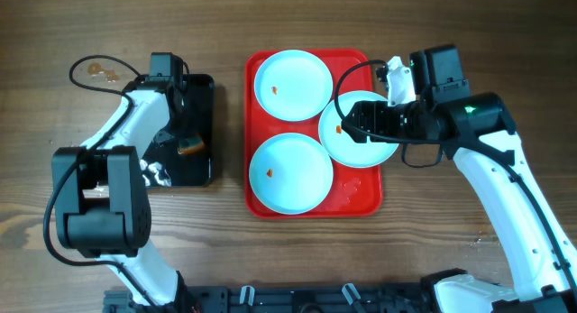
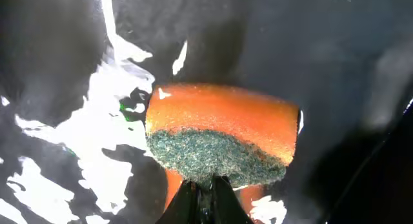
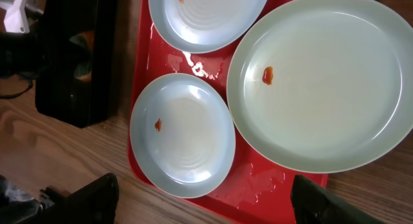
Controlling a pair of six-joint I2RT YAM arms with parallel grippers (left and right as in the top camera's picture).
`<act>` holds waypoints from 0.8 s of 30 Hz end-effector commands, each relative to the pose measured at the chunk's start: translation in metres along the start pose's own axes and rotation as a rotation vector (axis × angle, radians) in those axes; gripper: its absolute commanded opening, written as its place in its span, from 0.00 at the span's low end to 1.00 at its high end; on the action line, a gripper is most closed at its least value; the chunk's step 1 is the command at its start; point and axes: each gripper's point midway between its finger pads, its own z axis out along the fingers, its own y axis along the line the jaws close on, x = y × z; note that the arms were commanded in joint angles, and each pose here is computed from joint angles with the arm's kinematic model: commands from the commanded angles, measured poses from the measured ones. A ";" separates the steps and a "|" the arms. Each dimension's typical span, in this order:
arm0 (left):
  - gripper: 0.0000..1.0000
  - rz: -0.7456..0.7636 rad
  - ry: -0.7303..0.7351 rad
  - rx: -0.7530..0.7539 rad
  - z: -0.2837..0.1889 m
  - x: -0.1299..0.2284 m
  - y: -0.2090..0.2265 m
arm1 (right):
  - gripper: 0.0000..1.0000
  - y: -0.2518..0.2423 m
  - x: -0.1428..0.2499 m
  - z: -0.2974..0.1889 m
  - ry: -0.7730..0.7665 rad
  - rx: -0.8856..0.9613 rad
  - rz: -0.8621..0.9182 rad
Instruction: Clean dirty plates on tray and stack at the side
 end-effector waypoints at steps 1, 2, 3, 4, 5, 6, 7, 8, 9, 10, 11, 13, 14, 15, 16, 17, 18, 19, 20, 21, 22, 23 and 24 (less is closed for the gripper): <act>0.04 0.004 0.034 -0.015 -0.003 0.005 0.003 | 0.86 0.002 -0.006 -0.006 -0.027 0.008 -0.003; 0.08 0.003 0.025 -0.012 -0.011 0.002 0.002 | 0.86 0.002 -0.006 -0.006 -0.028 0.008 -0.003; 0.21 0.003 0.016 -0.008 -0.020 -0.002 0.001 | 0.86 0.002 -0.006 -0.006 -0.028 0.008 -0.003; 0.33 0.001 0.004 -0.004 -0.028 -0.005 0.001 | 0.86 0.002 -0.006 -0.006 -0.028 0.008 -0.003; 0.43 0.001 -0.005 0.000 -0.033 -0.006 0.001 | 0.86 0.002 -0.006 -0.006 -0.027 0.008 -0.003; 0.48 0.001 -0.004 -0.001 -0.035 -0.005 0.001 | 0.86 0.002 -0.006 -0.006 -0.027 0.008 -0.002; 0.51 0.001 0.003 -0.003 -0.034 -0.003 0.002 | 0.86 0.002 -0.006 -0.006 -0.027 0.008 -0.003; 0.52 0.002 0.011 -0.006 -0.032 -0.001 0.002 | 0.86 0.002 -0.006 -0.006 -0.027 0.008 -0.002; 0.52 0.000 0.017 -0.008 -0.030 0.001 0.003 | 0.86 0.002 -0.006 -0.006 -0.026 0.008 -0.002; 0.52 -0.002 0.022 -0.010 -0.026 0.004 0.004 | 0.86 0.002 -0.006 -0.006 -0.026 0.008 -0.002; 0.52 -0.001 0.025 -0.011 -0.022 0.006 0.004 | 0.86 0.002 -0.006 -0.006 -0.026 0.008 -0.002; 0.43 -0.001 0.026 -0.007 -0.014 0.009 0.004 | 0.86 0.002 -0.006 -0.006 -0.027 0.008 -0.002; 0.37 -0.001 0.027 0.000 -0.010 0.011 0.003 | 0.86 0.002 -0.006 -0.006 -0.027 0.008 -0.002; 0.29 -0.002 0.031 0.018 -0.005 0.014 0.001 | 0.86 0.002 -0.006 -0.006 -0.026 0.008 -0.002; 0.19 -0.002 0.036 0.032 0.000 0.017 -0.001 | 0.86 0.002 -0.006 -0.006 -0.027 0.008 -0.002; 0.10 -0.002 0.035 0.033 0.003 0.018 -0.001 | 0.86 0.002 -0.006 -0.006 -0.027 0.008 -0.002; 0.04 -0.002 0.036 0.033 0.006 0.020 -0.001 | 0.86 0.002 -0.006 -0.006 -0.027 0.008 -0.002; 0.04 -0.002 0.037 0.032 0.007 0.020 0.000 | 0.86 0.002 -0.006 -0.006 -0.027 0.008 -0.002; 0.04 -0.002 0.037 0.033 0.006 0.020 0.000 | 0.86 0.002 -0.006 -0.006 -0.027 0.008 -0.002; 0.04 -0.001 0.038 0.032 0.005 0.021 0.000 | 0.86 0.002 -0.006 -0.006 -0.027 0.008 -0.002; 0.04 0.002 0.040 0.031 0.003 0.021 0.000 | 0.86 0.002 -0.006 -0.006 -0.027 0.008 -0.002; 0.04 0.016 0.041 0.031 -0.001 0.020 0.000 | 0.86 0.002 -0.007 -0.006 -0.030 0.008 -0.005; 0.04 0.053 0.035 0.034 -0.009 0.016 -0.001 | 0.86 0.002 -0.009 -0.006 -0.039 0.007 -0.011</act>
